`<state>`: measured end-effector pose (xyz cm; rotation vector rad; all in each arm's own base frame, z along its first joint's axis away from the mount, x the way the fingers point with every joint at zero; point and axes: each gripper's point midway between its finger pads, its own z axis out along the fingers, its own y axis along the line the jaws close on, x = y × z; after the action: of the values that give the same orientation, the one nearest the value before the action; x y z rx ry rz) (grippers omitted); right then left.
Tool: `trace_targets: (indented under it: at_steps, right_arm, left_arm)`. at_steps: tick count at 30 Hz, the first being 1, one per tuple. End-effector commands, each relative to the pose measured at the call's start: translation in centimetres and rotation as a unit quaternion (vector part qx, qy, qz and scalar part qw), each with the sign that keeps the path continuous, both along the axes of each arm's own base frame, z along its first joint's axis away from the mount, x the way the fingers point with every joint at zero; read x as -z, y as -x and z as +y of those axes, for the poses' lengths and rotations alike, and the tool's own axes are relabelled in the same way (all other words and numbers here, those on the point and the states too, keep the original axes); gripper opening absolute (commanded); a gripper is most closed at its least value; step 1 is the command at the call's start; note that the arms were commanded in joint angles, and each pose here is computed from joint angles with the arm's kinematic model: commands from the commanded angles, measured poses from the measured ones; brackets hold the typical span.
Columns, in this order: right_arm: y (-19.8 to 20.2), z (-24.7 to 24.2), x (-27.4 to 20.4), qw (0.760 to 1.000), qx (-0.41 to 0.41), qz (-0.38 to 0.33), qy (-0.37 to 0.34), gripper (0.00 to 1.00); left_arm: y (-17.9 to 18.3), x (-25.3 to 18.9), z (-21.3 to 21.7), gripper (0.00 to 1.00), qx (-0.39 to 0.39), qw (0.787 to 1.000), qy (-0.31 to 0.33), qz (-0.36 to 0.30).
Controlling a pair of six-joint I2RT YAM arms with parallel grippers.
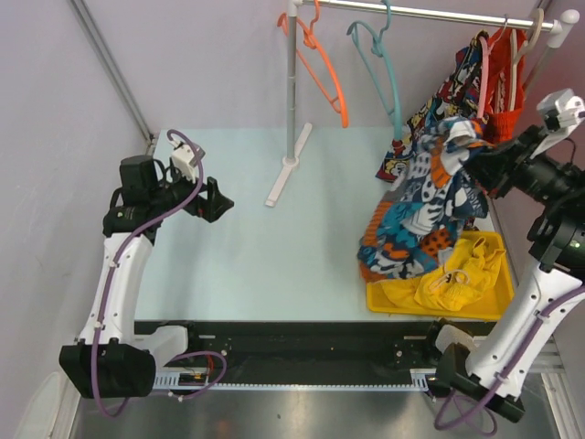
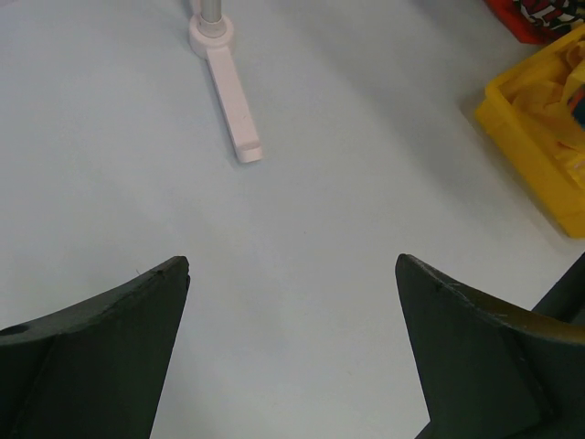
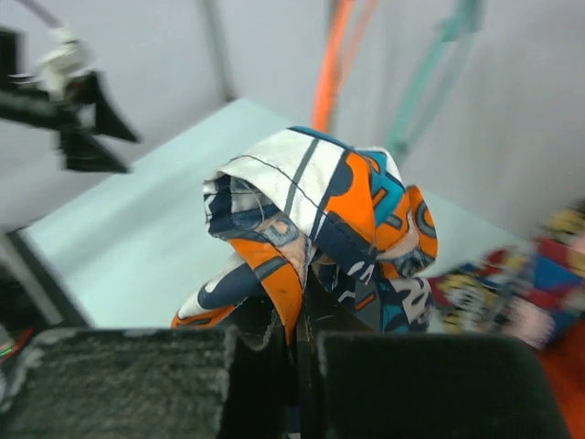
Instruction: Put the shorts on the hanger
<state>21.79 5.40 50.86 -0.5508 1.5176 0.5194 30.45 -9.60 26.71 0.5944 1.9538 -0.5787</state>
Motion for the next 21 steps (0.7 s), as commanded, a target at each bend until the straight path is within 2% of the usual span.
trace_targets:
  at_steps: [1,2,4,5,7,8,9,12,14,16,17,18,20,21]
  right_arm:
    - [0.5,3.9,-1.3,0.994,-0.103,0.003,-0.037,0.0]
    - [0.1,5.5,0.2,0.991,-0.116,0.045,-0.049,0.0]
    - [-1.1,7.6,2.4,0.988,-0.138,0.063,-0.011,0.0]
    - [-0.9,10.3,4.0,0.984,-0.153,0.085,0.009,0.0]
    - [-0.5,13.3,5.7,0.978,-0.186,0.09,0.038,0.0]
    - [-1.1,14.1,6.3,0.98,-0.171,0.086,0.054,0.0]
    - [0.6,16.9,7.1,0.969,-0.219,0.084,0.073,0.0]
    - [0.2,20.9,8.9,0.958,-0.242,0.077,0.132,0.0]
    - [-1.4,23.4,10.8,0.95,-0.243,0.073,0.182,0.0]
    - [-1.9,25.8,10.7,0.945,-0.252,0.049,0.202,0.0]
    - [-3.0,27.0,11.0,0.945,-0.248,0.038,0.21,0.0]
    - [-4.4,28.8,12.6,0.941,-0.252,0.048,0.222,0.0]
    - [-5.6,31.5,12.5,0.939,-0.259,0.022,0.226,0.0]
    - [-6.9,33.7,15.2,0.932,-0.266,0.039,0.244,0.0]
  left_arm:
    - [0.5,-2.9,-0.9,1.0,0.016,0.999,0.019,-0.043]
    - [0.6,-2.8,-0.9,1.0,0.017,0.999,0.019,-0.044]
    - [0.7,-2.6,-0.8,1.0,0.016,0.999,0.016,-0.044]
    - [0.9,-2.7,-0.8,1.0,0.015,0.999,0.014,-0.047]
    - [0.9,-2.7,-0.4,1.0,0.006,0.999,0.006,-0.048]
    - [0.9,-2.7,-0.1,1.0,-0.003,0.999,0.003,-0.047]
    - [0.8,-2.8,0.1,1.0,-0.011,0.999,0.003,-0.045]
    - [0.5,-3.0,1.6,1.0,-0.05,0.998,0.024,-0.032]
    - [0.4,-3.1,2.7,1.0,-0.08,0.995,0.063,-0.013]
    - [-0.2,-3.7,5.6,1.0,-0.134,0.985,0.11,-0.006]
    - [0.0,-4.1,5.8,1.0,-0.122,0.983,0.137,-0.001]
    - [-0.2,-4.4,7.7,1.0,-0.146,0.977,0.152,-0.004]
    - [0.1,-4.9,8.2,1.0,-0.142,0.974,0.179,0.003]
    - [0.1,-5.1,8.9,1.0,-0.151,0.972,0.179,0.0]
